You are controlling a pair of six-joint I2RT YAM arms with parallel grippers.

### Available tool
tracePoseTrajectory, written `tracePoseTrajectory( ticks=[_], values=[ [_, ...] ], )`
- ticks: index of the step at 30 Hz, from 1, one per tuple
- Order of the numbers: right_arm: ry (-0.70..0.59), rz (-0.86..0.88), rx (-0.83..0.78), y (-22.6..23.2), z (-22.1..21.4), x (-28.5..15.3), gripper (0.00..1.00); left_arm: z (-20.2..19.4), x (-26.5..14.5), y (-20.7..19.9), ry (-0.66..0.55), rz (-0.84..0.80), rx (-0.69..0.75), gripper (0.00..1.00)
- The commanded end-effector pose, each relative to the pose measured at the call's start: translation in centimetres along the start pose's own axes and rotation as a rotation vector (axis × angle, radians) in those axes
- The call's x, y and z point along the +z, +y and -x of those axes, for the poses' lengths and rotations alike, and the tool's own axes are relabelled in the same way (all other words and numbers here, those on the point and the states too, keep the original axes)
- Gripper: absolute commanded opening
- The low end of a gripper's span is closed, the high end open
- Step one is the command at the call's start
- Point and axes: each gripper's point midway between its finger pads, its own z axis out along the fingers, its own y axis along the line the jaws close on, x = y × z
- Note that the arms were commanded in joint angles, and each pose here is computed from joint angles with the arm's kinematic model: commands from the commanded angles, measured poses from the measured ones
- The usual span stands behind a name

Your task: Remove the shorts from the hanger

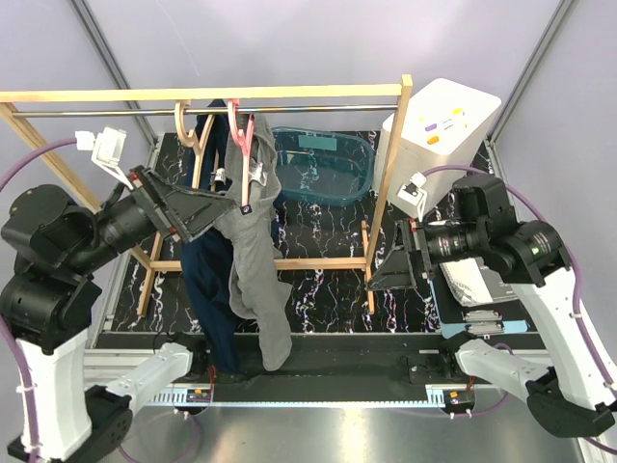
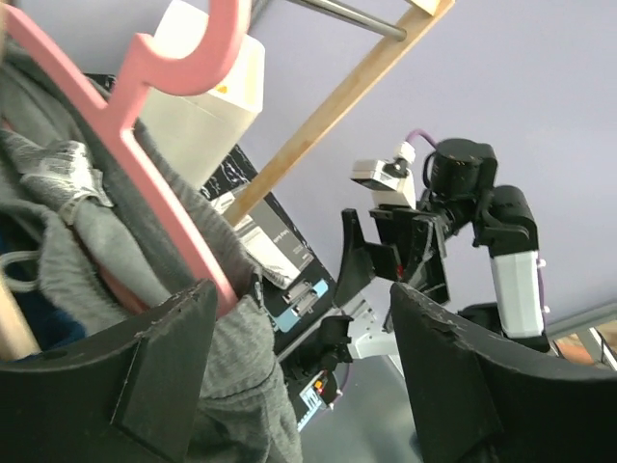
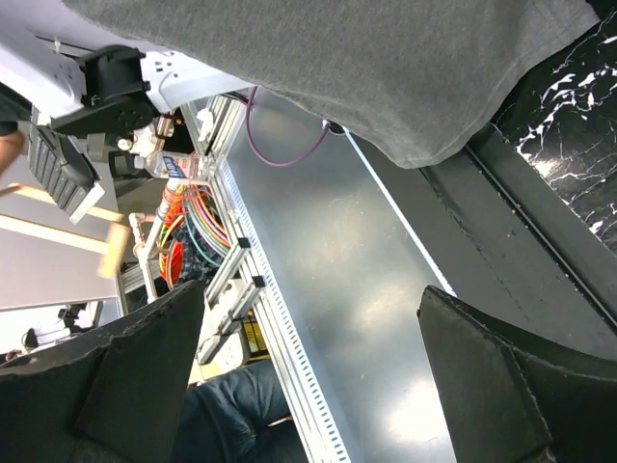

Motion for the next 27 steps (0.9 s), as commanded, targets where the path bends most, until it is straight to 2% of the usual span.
tracePoseTrajectory(
  ticks=[1, 4, 5, 6, 10, 17, 23, 27],
  values=[
    [-0.015, 0.004, -0.064, 0.2, 1.3, 0.3, 1.00, 0.5, 2.6, 0.5, -0.008, 0.018, -0.014, 0.73],
    [-0.034, -0.032, -0.070, -0.2, 2.2, 0.3, 1.00, -0.3, 4.5, 0.7, 0.034, 0.048, 0.004, 0.69],
    [-0.029, -0.041, -0.066, -0.4, 2.4, 0.5, 1.00, 0.0, 4.4, 1.7, 0.020, 0.124, 0.017, 0.69],
    [-0.030, -0.048, -0.063, -0.4, 2.5, 0.4, 1.00, 0.7, 3.9, 0.8, 0.004, 0.116, 0.041, 0.69],
    [-0.064, -0.105, -0.067, -1.0, 3.3, 0.2, 1.00, 1.3, 3.9, 1.8, -0.013, 0.177, 0.083, 0.67],
    [-0.092, -0.163, -0.059, -2.1, 3.7, 0.1, 1.00, 1.4, 4.8, 4.6, -0.030, 0.327, 0.110, 0.55],
    [-0.102, -0.199, -0.045, -3.0, 3.7, 0.3, 1.00, 2.7, 4.3, 4.6, -0.074, 0.361, 0.137, 0.50],
    [-0.106, -0.207, -0.041, -3.3, 3.8, 0.3, 1.00, 1.9, 5.3, 5.0, -0.036, 0.362, 0.131, 0.50]
  ],
)
